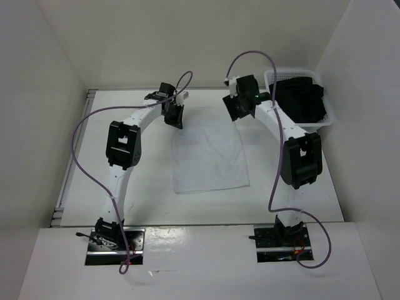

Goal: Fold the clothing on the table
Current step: Fold the skirt

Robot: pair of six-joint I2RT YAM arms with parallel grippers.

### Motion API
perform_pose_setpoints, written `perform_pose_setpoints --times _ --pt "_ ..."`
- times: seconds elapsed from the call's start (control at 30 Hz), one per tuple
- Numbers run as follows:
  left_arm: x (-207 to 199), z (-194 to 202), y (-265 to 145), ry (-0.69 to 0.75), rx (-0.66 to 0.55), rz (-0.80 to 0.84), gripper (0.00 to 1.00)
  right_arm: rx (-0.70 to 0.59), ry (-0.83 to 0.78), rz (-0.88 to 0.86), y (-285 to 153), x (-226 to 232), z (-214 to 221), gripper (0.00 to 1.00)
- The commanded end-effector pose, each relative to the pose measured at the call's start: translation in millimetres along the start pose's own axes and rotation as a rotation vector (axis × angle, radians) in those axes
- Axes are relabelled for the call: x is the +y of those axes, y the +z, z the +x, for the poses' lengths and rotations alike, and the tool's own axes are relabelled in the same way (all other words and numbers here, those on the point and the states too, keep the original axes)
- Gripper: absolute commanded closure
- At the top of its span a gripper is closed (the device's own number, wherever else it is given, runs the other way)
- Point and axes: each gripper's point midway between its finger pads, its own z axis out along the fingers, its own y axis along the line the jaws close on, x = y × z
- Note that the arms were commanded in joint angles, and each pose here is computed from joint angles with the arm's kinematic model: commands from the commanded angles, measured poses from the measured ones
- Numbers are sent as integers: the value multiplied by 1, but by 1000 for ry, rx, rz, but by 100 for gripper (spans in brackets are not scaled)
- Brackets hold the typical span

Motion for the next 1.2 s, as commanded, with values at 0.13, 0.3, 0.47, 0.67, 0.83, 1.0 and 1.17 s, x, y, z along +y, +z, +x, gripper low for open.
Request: perform_pose_setpoints --times 0.13,0.3,0.47,0.67,0.83,1.0,1.17 --pt "11 17 -19 -6 17 -40 87 -69 152 9 48 -45 -22 46" --pt "13 22 -20 -9 29 -51 82 -43 177 -25 76 -52 -10 54" --pt "13 20 -19 -6 20 -51 79 -46 183 -103 93 -49 -10 56" --pt "12 23 -16 -9 29 -41 79 -55 216 -165 108 -49 -15 56" --pt "13 23 -13 -9 29 -41 79 -37 240 -215 116 -45 -14 56" --pt "11 23 -13 -9 29 -32 79 -16 254 -230 130 -41 -5 56" --pt "11 23 -13 -9 29 -32 79 5 260 -257 130 -36 -1 56"
